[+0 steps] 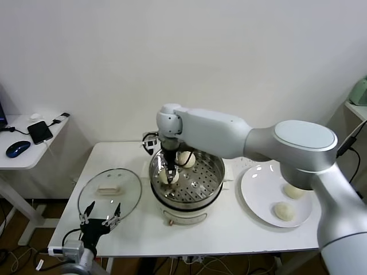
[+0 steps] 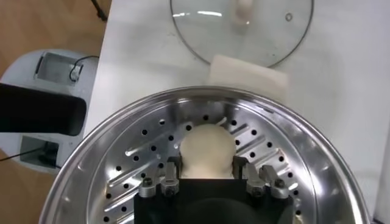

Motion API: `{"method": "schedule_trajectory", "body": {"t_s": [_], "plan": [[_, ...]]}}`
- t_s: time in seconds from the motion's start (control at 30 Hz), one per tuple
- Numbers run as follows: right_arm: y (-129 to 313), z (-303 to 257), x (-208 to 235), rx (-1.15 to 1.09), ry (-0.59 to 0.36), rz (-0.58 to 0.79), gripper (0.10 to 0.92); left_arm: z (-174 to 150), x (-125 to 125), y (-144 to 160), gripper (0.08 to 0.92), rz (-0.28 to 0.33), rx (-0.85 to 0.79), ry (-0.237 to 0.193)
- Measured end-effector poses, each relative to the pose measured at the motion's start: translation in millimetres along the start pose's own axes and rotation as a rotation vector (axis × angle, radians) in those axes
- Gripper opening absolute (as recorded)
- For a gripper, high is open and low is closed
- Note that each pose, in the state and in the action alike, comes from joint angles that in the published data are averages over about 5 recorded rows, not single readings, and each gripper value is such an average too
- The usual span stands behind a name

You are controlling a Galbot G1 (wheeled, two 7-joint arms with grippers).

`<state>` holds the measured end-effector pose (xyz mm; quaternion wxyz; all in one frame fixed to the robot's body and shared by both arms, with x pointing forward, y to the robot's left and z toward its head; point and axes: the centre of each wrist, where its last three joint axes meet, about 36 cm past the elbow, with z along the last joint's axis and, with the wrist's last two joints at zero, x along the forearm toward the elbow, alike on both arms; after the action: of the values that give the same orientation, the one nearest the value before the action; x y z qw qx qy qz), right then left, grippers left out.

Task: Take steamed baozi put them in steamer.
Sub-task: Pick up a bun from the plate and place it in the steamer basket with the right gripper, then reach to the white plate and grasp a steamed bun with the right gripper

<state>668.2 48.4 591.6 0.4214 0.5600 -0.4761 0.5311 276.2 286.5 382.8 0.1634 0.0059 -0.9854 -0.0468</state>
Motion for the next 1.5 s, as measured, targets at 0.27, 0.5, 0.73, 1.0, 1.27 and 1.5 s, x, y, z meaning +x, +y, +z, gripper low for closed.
{"method": "schedule_trajectory", "body": {"t_s": [0.27, 0.5, 0.73, 1.0, 1.27, 1.5], "plan": [[1.9, 1.6, 10.9, 0.001, -0.013, 0.023, 0.816, -0.5, 0.5, -2.8, 0.823, 0.004, 0.006, 0.0], [3.3, 26.4, 48.0, 0.01, -0.044, 0.049, 0.823, -2.8, 4.5, -3.3, 0.823, 0.006, 0.005, 0.002], [14.5, 90.0, 95.9, 0.0, -0.096, 0.056, 0.823, -1.8, 7.2, -1.5, 0.823, 0.004, 0.004, 0.013], [49.2, 189.5, 123.2, -0.036, -0.113, 0.057, 0.823, -1.0, 9.9, -0.6, 0.823, 0.007, 0.012, 0.022], [93.2, 288.6, 114.3, -0.061, -0.069, 0.063, 0.823, 2.6, 10.9, -3.9, 0.823, 0.01, 0.024, 0.026], [123.9, 345.8, 77.2, -0.063, -0.032, 0.024, 0.823, 4.5, 13.6, -5.9, 0.823, 0.014, 0.036, 0.031]]}}
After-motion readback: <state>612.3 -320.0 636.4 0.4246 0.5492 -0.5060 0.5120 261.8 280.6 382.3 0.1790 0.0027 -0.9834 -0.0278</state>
